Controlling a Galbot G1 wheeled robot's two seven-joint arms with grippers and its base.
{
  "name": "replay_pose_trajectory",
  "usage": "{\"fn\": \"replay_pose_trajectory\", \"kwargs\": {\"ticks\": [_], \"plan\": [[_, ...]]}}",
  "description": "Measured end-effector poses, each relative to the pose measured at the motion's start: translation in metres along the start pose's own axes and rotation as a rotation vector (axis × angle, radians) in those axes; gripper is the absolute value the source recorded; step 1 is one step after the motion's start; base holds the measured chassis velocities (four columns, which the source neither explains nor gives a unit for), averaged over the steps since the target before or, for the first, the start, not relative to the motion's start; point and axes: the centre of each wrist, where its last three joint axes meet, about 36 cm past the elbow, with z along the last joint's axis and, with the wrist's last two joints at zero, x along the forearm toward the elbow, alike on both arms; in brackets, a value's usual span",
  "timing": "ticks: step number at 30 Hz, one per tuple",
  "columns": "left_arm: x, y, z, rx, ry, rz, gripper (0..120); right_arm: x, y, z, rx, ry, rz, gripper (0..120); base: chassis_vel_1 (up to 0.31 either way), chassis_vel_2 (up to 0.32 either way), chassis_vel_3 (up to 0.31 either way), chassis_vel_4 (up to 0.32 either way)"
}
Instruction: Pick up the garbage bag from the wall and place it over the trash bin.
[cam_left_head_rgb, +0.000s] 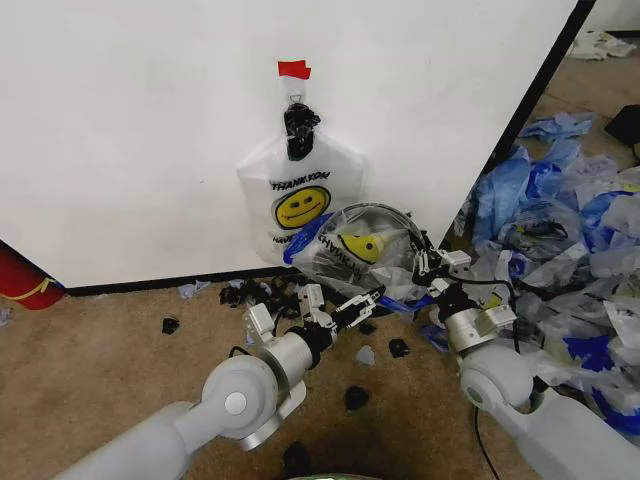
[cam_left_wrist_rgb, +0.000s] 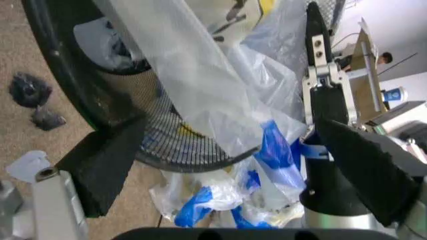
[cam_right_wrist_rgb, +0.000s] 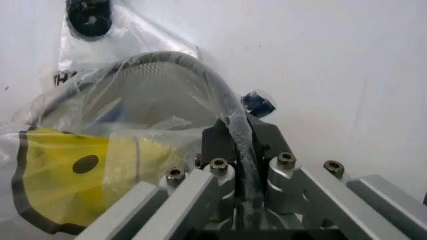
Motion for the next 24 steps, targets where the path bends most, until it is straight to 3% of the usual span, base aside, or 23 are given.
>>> {"fn": "replay_pose_trajectory", "kwargs": {"ticks": [21, 24], "plan": [[0.0015, -0.006, -0.0039, -0.004, 0.012, -0.014, 95, -0.0051, -0.0036, 0.0068, 0.084, -0.027, -0.037, 0, 0.0, 0.0, 0.0, 0.0], [0.0001, -0.0061, -0.0052, -0.007, 0.012, -0.021, 88, -0.0027, -0.0019, 0.0081, 0.081, -0.022, -0.041, 0, 0.0, 0.0, 0.0, 0.0]]}}
